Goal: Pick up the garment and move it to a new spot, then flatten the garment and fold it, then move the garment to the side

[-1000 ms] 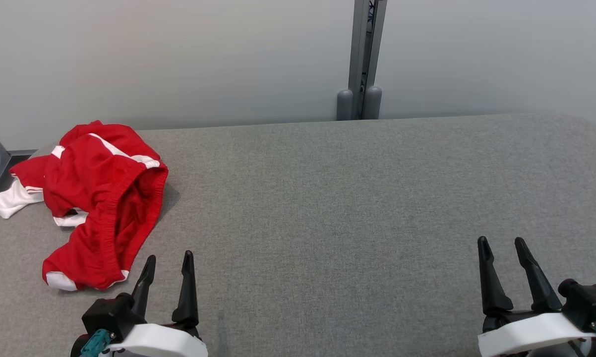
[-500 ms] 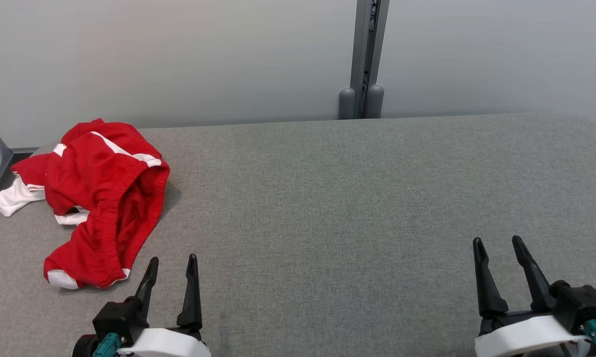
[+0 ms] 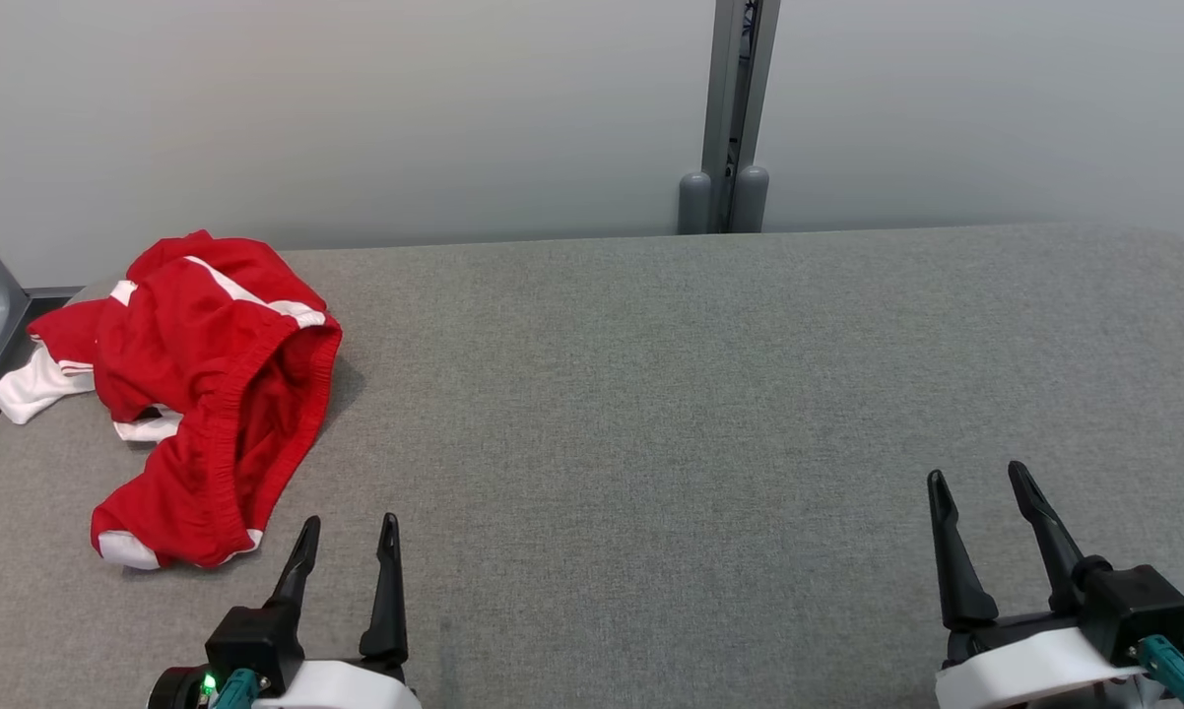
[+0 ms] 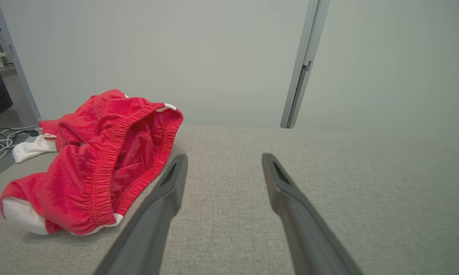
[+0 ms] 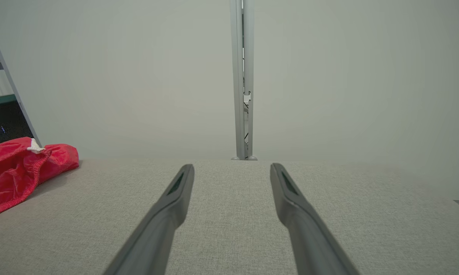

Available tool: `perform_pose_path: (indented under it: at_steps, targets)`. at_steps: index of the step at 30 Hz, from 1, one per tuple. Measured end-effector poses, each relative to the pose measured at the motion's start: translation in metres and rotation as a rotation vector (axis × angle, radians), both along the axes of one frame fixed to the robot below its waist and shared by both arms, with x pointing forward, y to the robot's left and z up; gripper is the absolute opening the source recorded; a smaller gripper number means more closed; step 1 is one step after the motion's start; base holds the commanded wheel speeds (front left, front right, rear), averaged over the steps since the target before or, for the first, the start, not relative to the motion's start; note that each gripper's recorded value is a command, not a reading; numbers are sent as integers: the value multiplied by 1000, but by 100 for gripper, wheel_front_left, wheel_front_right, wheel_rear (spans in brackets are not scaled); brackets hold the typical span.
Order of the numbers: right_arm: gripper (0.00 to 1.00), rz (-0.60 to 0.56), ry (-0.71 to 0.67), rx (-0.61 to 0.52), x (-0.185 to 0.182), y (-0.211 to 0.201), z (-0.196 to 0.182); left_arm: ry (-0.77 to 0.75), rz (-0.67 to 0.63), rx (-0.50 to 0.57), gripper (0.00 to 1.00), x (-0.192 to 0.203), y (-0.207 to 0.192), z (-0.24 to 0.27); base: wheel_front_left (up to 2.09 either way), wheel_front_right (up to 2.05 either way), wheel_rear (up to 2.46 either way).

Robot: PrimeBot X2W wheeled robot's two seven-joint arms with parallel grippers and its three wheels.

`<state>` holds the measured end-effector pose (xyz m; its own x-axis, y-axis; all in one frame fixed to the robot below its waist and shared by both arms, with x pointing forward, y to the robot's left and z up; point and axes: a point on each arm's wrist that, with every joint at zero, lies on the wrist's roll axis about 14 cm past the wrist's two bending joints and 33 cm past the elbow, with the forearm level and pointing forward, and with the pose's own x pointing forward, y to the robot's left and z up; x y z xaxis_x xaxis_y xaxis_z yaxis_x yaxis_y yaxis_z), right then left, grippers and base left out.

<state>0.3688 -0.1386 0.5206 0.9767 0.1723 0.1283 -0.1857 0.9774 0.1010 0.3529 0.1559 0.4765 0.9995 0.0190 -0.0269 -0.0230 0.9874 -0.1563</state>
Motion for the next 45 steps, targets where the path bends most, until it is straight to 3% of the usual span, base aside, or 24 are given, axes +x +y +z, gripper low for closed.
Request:
perform_pose_path:
  at_steps: [35,45]
  targets:
    - [100,6,2,-7,3,2,-1,14,3,6,100,-1,1,-5,0,0,0]
    - [100,133,-2,-7,17,45,-1,10,132,12,100,-20,42,-3,0,0,0]
